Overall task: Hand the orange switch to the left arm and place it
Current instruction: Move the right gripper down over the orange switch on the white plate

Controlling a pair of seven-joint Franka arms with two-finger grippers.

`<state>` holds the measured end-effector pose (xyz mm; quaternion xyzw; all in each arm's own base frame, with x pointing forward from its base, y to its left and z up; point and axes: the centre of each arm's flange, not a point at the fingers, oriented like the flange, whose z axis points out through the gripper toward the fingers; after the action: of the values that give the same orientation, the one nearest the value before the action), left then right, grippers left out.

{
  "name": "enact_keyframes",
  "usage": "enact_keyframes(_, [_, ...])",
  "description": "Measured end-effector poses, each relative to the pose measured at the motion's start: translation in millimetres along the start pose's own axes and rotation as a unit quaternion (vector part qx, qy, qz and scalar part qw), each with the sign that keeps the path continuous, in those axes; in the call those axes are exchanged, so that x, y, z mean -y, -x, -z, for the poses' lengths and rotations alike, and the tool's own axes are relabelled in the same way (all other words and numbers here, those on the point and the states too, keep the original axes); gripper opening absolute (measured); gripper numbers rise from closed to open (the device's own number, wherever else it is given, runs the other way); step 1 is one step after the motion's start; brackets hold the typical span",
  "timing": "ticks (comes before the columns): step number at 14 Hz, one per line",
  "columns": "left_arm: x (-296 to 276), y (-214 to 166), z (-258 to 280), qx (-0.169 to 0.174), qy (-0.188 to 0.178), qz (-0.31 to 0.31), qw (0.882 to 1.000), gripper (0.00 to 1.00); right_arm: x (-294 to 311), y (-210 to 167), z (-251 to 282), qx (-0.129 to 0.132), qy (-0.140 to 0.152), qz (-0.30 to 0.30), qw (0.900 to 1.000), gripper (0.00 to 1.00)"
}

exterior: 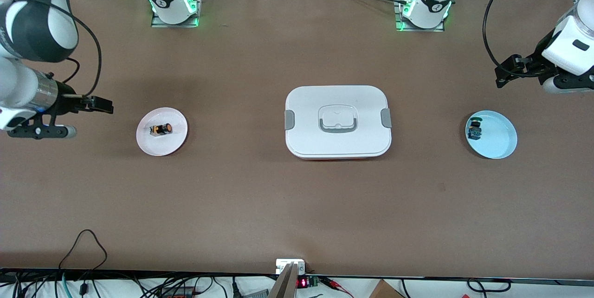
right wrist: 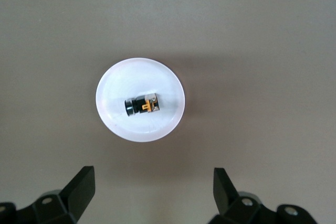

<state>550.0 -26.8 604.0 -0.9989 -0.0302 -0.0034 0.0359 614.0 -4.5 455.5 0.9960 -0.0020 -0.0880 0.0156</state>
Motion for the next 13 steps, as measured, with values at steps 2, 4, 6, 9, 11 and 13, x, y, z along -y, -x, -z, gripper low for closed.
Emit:
enact_keyframes(2, [0, 0, 0, 0.0, 0.0, 0.0, 1.0, 1.0, 3, -12, -21, 0.005, 0.002, 0.002, 1.0, 1.0])
enact_keyframes(4, [0, 0, 0, 0.0, 0.0, 0.0, 1.0, 1.0, 9, -20, -38, 0.003, 0.005, 0.006, 1.0, 1.0])
enact_keyframes(6, [0, 0, 0, 0.0, 0.0, 0.0, 1.0, 1.0, 13, -24, -61, -0.003, 0.006, 0.009, 1.0, 1.0])
enact_keyframes(9, [0, 0, 0, 0.0, 0.0, 0.0, 1.0, 1.0, 22, -19, -97, -0.002, 0.007, 0.017, 1.0, 1.0])
enact_keyframes(11, [-1, 0, 0, 0.0, 0.0, 0.0, 1.0, 1.0, 27, -16, -117, -0.007, 0.006, 0.02, 1.0, 1.0])
enact_keyframes(13, [-2, 0, 0, 0.0, 0.0, -0.001, 1.0, 1.0, 28, -13, -136, -0.015, 0.001, 0.018, 1.0, 1.0])
